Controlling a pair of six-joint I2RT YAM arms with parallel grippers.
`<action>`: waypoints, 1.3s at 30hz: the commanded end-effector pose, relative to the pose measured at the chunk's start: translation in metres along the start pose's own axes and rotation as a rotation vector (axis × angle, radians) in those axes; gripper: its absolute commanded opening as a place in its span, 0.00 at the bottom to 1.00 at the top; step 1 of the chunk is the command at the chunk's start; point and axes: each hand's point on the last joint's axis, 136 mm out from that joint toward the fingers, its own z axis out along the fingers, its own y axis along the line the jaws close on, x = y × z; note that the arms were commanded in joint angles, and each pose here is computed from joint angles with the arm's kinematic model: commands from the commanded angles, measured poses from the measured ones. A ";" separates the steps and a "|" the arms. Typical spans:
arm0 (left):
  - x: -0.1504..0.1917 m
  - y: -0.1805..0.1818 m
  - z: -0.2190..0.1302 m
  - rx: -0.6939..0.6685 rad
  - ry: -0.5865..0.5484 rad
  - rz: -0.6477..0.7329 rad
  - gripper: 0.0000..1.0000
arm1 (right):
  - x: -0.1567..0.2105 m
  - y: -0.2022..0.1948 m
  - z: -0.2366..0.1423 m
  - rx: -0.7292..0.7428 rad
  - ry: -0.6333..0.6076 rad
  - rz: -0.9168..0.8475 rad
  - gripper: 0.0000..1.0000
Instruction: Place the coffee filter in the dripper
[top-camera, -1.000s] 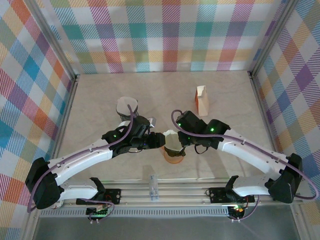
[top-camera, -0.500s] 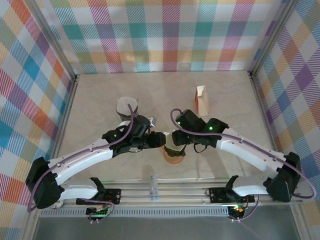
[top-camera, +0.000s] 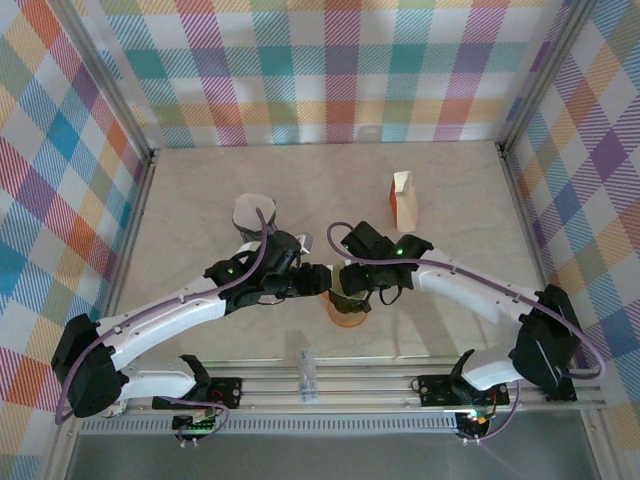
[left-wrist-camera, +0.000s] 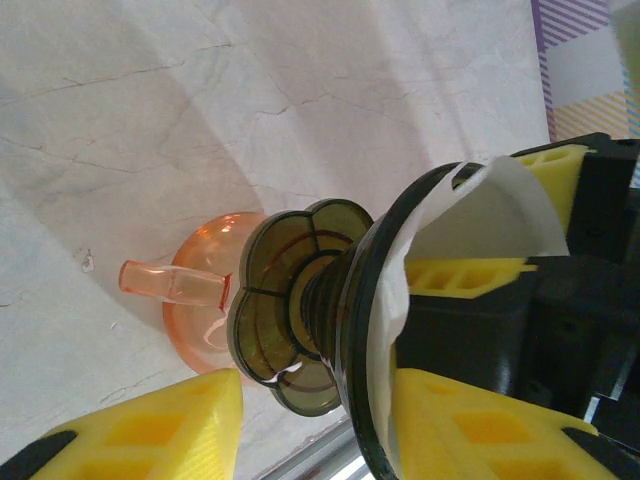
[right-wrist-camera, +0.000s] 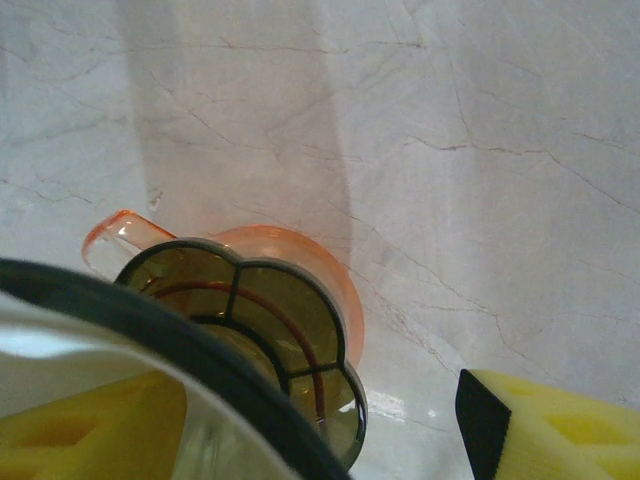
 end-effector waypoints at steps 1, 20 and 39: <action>-0.001 -0.005 -0.001 0.004 -0.008 0.025 0.45 | 0.006 -0.001 0.011 0.000 0.026 -0.001 0.73; -0.011 -0.017 -0.004 0.050 -0.054 0.021 0.58 | 0.014 -0.002 0.017 -0.003 0.035 0.020 0.72; -0.001 -0.006 0.007 0.015 -0.005 0.013 0.36 | 0.008 0.000 0.010 -0.024 0.004 0.040 0.73</action>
